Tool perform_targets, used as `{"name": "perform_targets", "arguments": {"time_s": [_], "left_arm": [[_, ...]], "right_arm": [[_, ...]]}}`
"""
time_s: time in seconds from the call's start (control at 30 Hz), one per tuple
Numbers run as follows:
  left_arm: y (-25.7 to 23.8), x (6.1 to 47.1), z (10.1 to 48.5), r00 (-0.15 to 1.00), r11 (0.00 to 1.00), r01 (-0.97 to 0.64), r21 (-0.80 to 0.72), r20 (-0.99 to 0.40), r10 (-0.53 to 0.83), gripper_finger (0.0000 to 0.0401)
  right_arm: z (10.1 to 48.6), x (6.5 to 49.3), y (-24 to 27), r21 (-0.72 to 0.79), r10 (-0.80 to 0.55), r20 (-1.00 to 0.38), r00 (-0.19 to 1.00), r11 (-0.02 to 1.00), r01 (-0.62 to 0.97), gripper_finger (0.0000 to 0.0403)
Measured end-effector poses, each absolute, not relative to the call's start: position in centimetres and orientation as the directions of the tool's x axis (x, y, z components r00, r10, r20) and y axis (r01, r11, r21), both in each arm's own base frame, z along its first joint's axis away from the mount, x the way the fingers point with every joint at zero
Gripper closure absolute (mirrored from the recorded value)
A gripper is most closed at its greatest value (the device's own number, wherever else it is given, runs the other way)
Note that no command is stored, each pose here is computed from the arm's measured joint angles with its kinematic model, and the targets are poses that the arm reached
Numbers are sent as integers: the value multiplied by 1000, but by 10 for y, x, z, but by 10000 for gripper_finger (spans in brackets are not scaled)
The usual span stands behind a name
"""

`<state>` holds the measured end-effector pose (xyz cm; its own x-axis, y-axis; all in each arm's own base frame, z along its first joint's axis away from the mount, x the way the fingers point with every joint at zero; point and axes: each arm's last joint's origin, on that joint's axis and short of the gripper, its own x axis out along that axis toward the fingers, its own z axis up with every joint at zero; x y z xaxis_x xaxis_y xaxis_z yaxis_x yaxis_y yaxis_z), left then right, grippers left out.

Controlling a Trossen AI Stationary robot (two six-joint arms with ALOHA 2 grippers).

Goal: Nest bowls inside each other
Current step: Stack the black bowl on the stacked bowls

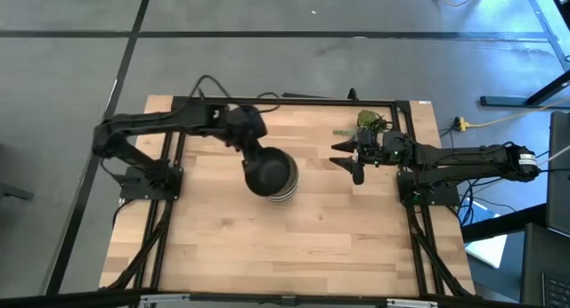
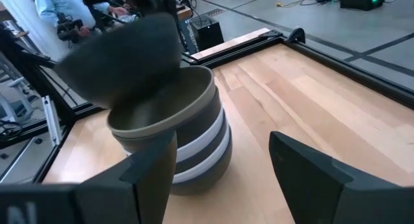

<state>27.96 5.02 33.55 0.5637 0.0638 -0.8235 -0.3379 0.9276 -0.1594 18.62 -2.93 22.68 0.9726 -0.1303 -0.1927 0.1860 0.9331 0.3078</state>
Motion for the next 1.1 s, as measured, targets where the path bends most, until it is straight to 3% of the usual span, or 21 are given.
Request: {"name": "perform_targets", "arguments": {"time_s": [0.57,1.1], "left_arm": [[78,318,299,381,931,-345,-116,-924,26,399],[80,316,301,381,953,-296,-61,-923,59,326]], "right_arm": [[226,186,-29,303,-128,-197,972,935,184,155],[225,186,-29,300,-127,-214,969,935,189,155]]}}
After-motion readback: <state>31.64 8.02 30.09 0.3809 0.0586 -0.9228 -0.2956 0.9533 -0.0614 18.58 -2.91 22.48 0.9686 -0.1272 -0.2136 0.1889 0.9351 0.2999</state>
